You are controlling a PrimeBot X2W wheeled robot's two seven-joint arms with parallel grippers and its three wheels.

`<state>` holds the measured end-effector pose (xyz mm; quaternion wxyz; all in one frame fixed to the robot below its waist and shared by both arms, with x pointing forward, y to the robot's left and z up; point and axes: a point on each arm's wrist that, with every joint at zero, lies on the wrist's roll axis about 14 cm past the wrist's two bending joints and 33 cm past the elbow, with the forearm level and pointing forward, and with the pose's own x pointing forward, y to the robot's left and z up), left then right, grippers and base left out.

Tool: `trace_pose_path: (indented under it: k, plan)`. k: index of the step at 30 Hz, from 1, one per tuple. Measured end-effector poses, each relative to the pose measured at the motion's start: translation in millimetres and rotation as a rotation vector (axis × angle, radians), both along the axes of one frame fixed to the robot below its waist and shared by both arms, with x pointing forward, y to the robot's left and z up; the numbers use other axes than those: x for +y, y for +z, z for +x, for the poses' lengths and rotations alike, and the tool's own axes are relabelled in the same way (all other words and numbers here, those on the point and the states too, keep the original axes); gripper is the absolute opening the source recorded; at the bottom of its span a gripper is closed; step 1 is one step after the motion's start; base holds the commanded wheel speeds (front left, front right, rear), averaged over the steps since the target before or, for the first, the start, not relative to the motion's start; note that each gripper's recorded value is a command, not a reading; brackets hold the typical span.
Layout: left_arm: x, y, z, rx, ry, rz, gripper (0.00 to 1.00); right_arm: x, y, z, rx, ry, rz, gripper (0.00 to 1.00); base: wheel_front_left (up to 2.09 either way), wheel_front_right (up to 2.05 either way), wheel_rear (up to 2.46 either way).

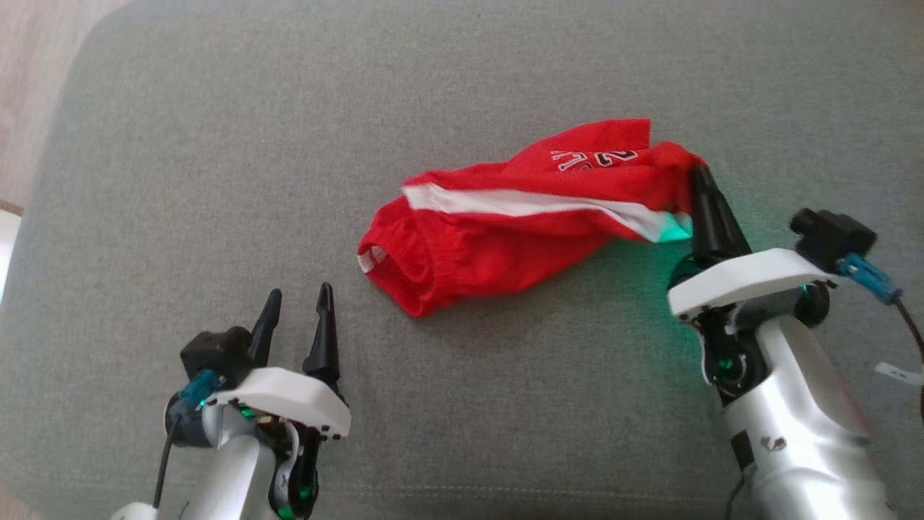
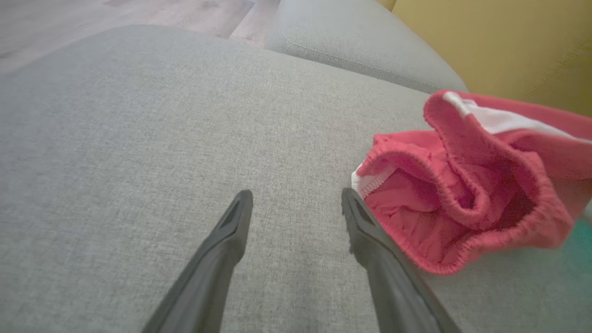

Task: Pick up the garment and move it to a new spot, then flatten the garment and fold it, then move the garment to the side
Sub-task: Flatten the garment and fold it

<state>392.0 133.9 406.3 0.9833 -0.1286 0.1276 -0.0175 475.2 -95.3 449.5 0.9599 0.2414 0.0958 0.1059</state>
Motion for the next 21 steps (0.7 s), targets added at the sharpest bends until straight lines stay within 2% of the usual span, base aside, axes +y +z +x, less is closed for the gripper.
trace_pose_path:
  k: [1, 2, 3, 6, 13, 17, 21]
  plan:
    - [-0.2, -1.9, -0.2, 0.005, -0.001, 0.001, 1.0, -4.6, -9.4, 0.9, 0.041, -0.021, 0.027, 0.19, 0.0, 0.0, 0.0]
    - [-0.6, -3.5, 0.0, 0.01, -0.003, 0.001, 1.0, -7.5, -18.8, 1.6, 0.077, -0.033, 0.036, 0.76, 0.0, 0.0, 0.0]
    - [-1.1, -4.5, 0.5, 0.012, -0.005, 0.001, 1.0, -12.3, -25.7, 3.1, 0.102, -0.057, 0.051, 1.0, 0.0, 0.0, 0.0]
    - [-2.1, -6.5, 2.9, 0.017, -0.009, 0.002, 1.0, -26.8, -32.3, 14.4, 0.1, -0.112, 0.02, 1.0, 0.0, 0.0, 0.0]
    - [-4.3, -5.1, 3.8, 0.013, -0.015, 0.002, 1.0, -62.9, -13.3, 35.5, 0.032, -0.218, -0.055, 1.0, 0.0, 0.0, 0.0]
    - [-8.0, -0.6, 5.0, -0.001, -0.025, -0.001, 1.0, -70.6, 5.6, 33.9, -0.037, -0.221, -0.105, 1.0, 0.0, 0.0, 0.0]
    - [-12.4, 2.9, 5.5, -0.011, -0.037, -0.005, 1.0, -61.3, 11.2, 18.4, -0.081, -0.167, -0.161, 1.0, 0.0, 0.0, 0.0]
